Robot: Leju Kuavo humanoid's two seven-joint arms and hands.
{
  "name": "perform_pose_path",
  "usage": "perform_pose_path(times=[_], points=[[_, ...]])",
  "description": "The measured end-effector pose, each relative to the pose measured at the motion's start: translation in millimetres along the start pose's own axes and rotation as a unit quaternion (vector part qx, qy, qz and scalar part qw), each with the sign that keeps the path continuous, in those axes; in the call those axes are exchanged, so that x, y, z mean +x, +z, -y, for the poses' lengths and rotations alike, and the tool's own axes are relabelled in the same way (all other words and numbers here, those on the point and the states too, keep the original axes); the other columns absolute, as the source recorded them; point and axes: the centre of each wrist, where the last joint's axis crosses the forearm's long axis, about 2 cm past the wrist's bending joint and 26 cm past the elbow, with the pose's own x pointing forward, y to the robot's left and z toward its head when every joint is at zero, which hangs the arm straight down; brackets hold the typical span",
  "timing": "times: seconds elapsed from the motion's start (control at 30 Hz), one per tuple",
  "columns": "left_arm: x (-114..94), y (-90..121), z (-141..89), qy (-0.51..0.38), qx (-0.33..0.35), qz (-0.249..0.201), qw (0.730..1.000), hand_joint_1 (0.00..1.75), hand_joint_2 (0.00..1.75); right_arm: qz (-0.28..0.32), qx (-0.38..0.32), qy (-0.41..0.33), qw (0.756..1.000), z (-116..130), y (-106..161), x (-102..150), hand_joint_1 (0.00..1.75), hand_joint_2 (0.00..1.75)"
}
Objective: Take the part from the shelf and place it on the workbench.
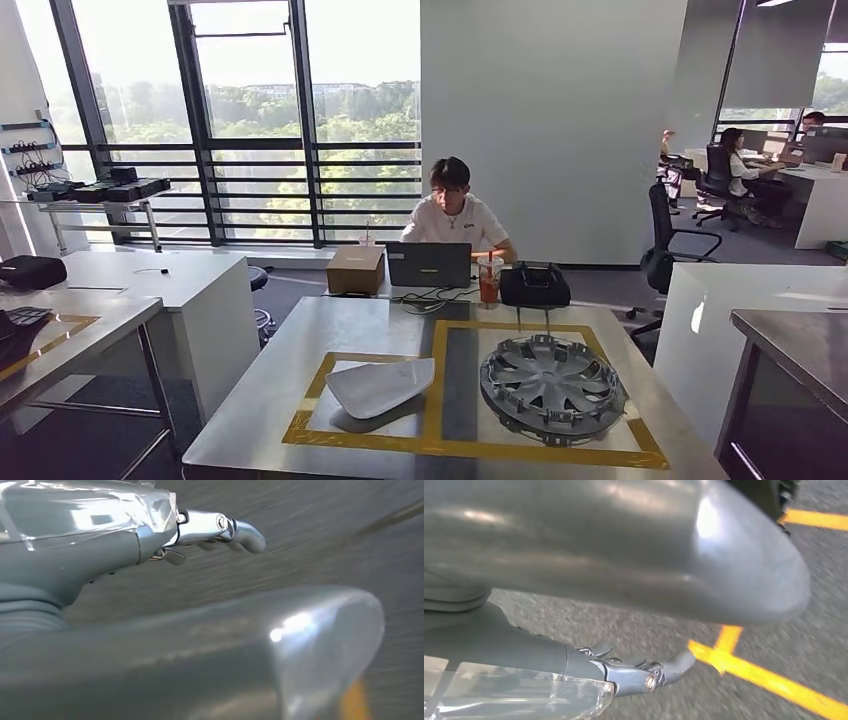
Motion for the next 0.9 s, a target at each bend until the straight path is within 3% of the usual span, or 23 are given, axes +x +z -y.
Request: perform_pose_path(times=[0.17,0.33,0.9], points=[[-27.1,1.1,19.6,0.007,-0.04,-0.092,0.995,0.0,0.0,0.001,0.015,-0.015,1.0,-4.8,-8.5,2.0,0.0,0.0],[-33.8,2.1,24.8,0.008,-0.057,-0.132,0.99,0.0,0.0,0.002,0.019,-0.023,1.0,-7.0,-11.5,5.1,0.0,0.0],[-34.4,-1.0,27.6,0.008,-0.074,-0.123,0.99,0.0,0.0,-0.003,0.026,-0.025,0.999,-4.8,-12.3,-1.4,0.0,0.0]])
